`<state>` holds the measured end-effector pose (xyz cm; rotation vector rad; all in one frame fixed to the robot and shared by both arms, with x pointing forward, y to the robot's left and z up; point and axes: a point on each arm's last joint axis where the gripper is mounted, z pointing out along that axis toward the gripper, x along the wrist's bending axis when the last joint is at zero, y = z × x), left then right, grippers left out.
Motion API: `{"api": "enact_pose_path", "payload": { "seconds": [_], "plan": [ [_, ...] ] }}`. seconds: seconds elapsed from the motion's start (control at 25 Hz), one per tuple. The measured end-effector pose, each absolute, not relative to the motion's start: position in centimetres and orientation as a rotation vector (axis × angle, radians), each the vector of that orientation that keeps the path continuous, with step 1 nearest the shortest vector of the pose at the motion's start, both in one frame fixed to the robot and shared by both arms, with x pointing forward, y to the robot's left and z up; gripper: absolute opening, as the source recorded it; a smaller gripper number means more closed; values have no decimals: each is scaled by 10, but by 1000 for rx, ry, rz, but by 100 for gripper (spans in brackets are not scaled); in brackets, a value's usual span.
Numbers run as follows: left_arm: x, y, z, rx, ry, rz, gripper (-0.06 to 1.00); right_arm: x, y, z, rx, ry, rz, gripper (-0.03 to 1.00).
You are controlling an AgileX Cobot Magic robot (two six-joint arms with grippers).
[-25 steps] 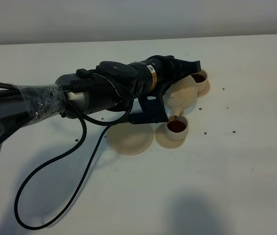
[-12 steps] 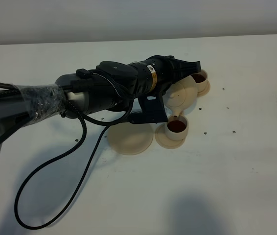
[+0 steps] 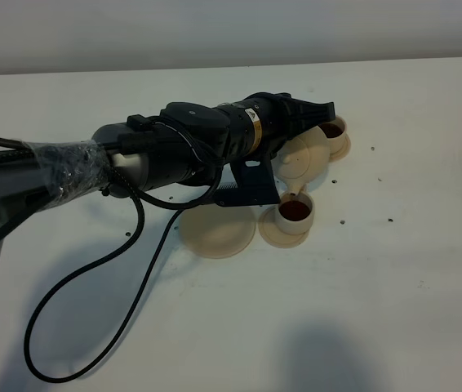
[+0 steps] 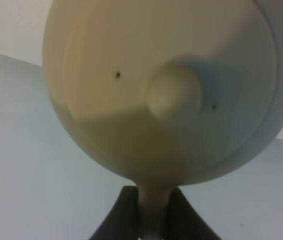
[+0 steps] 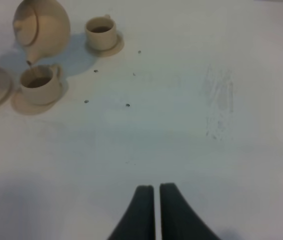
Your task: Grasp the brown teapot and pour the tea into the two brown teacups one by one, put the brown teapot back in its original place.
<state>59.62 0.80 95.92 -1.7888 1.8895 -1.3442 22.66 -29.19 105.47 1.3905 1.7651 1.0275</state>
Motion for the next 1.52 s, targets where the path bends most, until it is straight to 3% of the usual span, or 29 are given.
{"api": "enact_pose_path", "payload": {
  "seconds": [1.52],
  "plan": [
    [593, 4, 959, -1762, 1912, -1343, 8, 227, -292, 1055, 1391, 1765, 1027, 3]
  ]
}}
